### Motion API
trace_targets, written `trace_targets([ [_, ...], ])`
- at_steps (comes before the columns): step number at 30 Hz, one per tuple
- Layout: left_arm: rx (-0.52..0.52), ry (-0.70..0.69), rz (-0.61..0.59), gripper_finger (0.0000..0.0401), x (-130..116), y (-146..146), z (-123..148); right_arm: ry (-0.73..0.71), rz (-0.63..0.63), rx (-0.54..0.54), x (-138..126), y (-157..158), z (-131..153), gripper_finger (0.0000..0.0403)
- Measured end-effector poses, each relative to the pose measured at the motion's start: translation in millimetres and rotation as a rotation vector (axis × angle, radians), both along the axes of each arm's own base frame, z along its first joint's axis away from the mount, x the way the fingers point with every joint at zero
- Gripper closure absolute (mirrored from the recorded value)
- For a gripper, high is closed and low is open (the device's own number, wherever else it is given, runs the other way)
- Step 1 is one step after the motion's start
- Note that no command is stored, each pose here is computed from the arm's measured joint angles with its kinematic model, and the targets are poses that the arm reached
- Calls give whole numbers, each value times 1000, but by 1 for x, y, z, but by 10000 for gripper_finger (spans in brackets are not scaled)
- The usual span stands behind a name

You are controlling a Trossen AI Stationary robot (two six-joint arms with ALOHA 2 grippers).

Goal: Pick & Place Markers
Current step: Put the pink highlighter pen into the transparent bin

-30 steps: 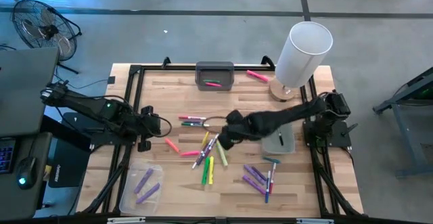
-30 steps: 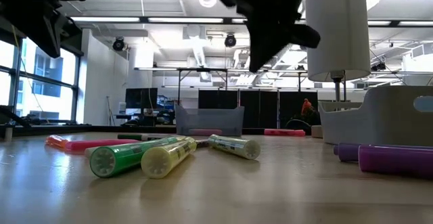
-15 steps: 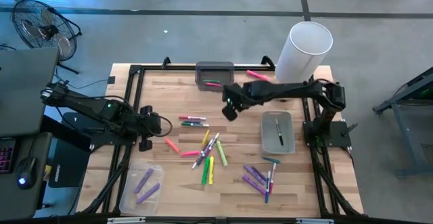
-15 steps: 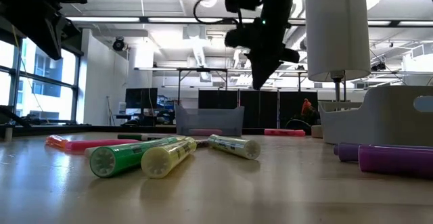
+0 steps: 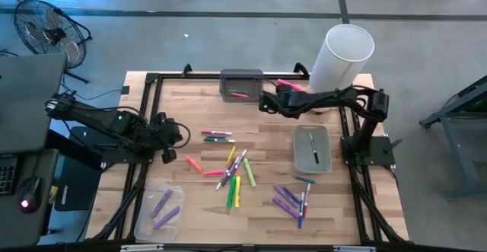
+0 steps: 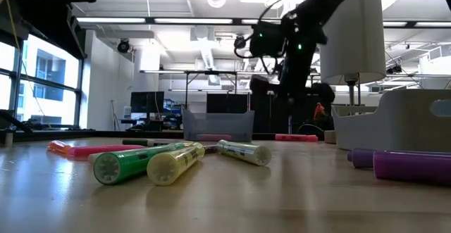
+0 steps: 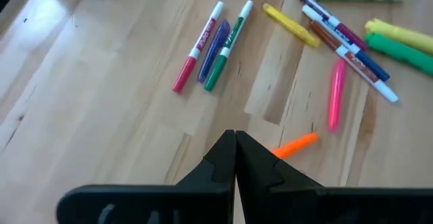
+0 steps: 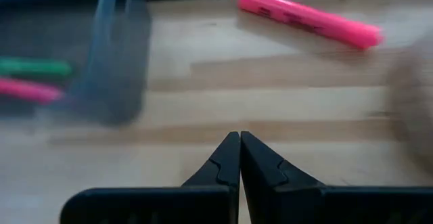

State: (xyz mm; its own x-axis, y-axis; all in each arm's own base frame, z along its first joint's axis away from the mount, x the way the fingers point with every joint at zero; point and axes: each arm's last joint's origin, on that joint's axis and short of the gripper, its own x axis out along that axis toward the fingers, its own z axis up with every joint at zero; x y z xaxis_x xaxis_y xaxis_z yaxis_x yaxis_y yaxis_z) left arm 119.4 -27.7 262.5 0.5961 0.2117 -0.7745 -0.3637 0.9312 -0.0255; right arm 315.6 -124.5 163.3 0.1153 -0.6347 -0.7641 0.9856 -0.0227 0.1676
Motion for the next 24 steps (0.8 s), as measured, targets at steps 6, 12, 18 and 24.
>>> trace_targets([
  [6, -52, -24, 32, 401, -3, 0, 2, -88, -118, -87, -12, -21, -13, 403],
  [12, -70, -25, 44, 401, -3, 0, 2, -99, -161, -164, -20, -47, -11, 403],
  [18, -72, -24, 46, 401, -3, 0, 2, -103, -223, -181, -31, -70, -9, 403],
  [24, -67, -29, 56, 401, -3, 0, 2, -50, -214, -128, -38, -84, -27, 403],
])
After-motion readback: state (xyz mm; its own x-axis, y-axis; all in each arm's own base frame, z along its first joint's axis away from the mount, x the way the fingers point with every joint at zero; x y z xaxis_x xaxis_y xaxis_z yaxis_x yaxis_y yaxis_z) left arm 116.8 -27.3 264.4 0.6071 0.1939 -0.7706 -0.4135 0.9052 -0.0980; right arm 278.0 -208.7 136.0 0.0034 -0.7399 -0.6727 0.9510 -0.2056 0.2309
